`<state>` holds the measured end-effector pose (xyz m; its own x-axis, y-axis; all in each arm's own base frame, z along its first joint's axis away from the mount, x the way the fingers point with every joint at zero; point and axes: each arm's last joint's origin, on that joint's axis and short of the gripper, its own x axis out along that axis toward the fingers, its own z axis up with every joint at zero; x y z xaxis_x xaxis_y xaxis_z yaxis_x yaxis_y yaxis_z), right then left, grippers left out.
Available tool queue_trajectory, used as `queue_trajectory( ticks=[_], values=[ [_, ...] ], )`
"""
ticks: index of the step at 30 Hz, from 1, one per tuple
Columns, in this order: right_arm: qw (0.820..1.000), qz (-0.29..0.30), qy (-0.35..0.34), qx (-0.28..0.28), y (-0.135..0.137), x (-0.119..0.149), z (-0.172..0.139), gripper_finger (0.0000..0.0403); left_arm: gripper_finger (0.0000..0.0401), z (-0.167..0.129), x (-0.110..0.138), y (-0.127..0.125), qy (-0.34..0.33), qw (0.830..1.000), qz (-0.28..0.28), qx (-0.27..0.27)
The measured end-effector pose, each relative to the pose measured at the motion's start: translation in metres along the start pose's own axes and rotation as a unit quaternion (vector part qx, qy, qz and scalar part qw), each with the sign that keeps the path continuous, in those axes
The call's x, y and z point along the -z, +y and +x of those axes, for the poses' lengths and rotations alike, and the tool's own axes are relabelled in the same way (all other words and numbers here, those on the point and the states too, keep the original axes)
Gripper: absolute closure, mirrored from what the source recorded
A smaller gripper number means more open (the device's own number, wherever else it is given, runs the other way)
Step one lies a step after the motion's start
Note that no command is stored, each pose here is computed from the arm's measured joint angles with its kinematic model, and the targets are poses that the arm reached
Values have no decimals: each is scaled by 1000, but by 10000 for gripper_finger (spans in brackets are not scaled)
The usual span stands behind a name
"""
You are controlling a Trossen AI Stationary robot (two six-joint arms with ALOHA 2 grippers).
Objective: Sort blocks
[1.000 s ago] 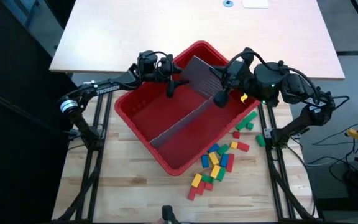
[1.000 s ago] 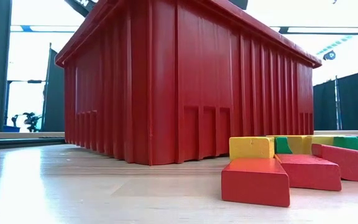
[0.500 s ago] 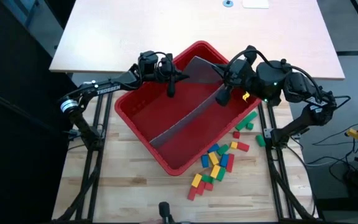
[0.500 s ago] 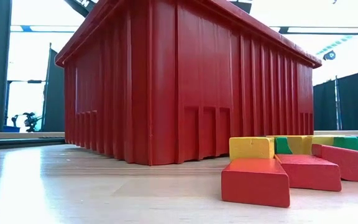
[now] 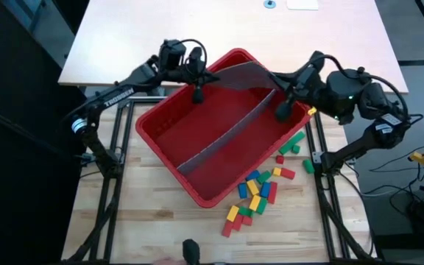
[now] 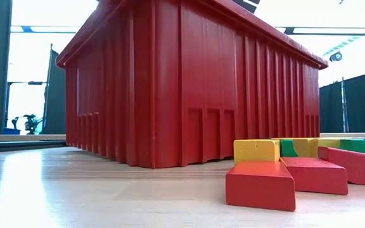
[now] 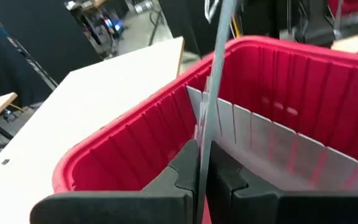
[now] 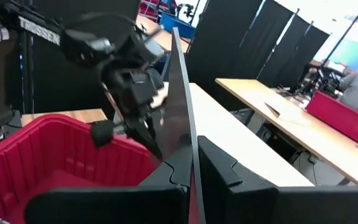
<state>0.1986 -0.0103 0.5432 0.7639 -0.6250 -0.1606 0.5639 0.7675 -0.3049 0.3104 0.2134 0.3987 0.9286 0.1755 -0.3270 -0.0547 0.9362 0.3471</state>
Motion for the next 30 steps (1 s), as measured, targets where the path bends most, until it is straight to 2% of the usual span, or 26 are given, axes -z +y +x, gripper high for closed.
queue_trajectory(
  ticks=[4, 14, 22, 30],
  values=[
    [1000, 4, 14, 5, -4, 4, -5, 403, 401, -13, -12, 1, 22, 1000, 6, 9],
    [995, 28, 94, 2, -3, 24, -8, 403, 401, -28, -26, 4, 26, 1000, 6, 8],
    [992, 44, 110, -45, 0, 27, -9, 403, 401, -43, -39, 9, 22, 1000, 19, -1],
    [985, 70, 140, -69, 5, 33, -12, 403, 401, -68, -56, 7, 37, 998, 34, 24]
  ],
)
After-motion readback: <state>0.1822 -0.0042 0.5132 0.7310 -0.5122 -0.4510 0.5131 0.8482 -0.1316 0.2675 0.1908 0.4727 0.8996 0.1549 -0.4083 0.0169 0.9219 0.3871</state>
